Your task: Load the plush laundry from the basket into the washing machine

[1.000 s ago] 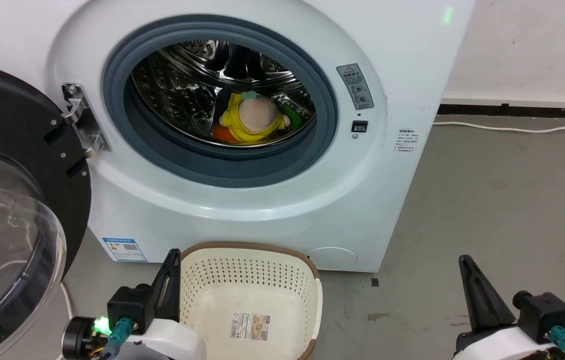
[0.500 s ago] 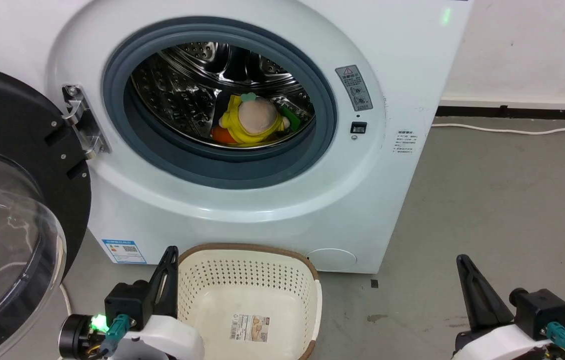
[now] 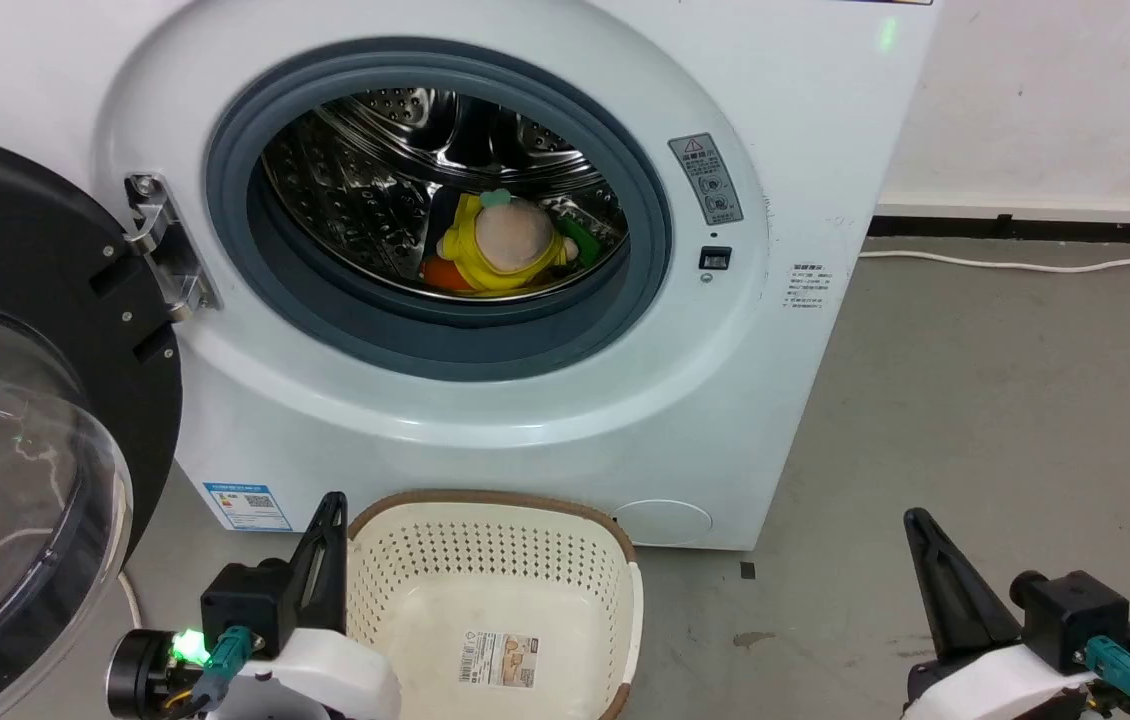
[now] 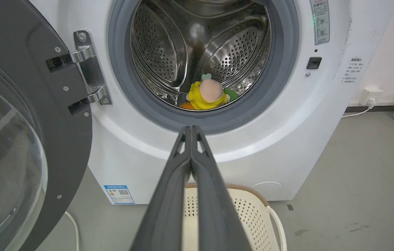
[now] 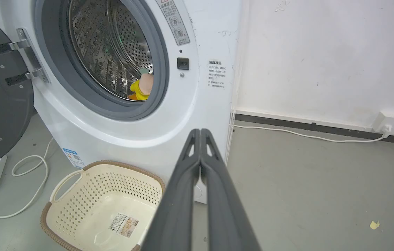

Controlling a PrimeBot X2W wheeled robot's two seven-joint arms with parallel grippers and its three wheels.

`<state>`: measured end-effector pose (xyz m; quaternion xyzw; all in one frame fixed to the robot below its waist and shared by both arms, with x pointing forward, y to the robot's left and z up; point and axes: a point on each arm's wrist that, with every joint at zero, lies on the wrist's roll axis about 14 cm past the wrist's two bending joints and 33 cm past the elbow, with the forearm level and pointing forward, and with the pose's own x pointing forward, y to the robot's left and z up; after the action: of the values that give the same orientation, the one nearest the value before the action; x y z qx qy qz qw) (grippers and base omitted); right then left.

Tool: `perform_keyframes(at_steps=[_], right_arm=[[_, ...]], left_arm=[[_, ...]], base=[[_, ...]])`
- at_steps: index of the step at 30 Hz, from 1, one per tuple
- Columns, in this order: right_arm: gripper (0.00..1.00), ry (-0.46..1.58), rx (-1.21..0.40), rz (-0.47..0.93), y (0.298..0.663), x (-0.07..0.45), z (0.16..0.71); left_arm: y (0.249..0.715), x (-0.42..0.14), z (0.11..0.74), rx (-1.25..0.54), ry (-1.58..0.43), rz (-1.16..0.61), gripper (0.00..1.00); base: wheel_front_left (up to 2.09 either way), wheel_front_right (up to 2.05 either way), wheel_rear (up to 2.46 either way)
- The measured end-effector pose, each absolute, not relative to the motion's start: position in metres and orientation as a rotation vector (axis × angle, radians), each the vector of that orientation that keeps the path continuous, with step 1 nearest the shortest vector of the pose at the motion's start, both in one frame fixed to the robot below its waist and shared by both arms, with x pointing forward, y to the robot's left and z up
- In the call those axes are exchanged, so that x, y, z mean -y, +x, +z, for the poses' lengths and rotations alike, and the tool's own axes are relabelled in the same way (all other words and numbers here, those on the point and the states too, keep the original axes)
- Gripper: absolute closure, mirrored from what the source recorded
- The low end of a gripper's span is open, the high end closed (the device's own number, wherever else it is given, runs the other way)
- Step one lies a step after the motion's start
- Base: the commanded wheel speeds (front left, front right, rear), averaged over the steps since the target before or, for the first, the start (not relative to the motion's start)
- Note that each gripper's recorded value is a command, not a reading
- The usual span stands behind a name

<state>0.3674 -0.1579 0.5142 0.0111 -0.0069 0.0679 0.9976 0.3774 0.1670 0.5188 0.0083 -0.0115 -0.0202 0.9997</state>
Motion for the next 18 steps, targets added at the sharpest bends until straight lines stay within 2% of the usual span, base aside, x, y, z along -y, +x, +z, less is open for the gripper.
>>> perform_keyframes(at_steps=[18], right_arm=[[1.00,-0.004,-0.002,0.136,0.3680,0.1582,0.5168]], left_arm=[[0.3768,-0.1700,0.5234,0.017,0.027,-0.028,1.00]], base=[[0.00,0.00,0.00]])
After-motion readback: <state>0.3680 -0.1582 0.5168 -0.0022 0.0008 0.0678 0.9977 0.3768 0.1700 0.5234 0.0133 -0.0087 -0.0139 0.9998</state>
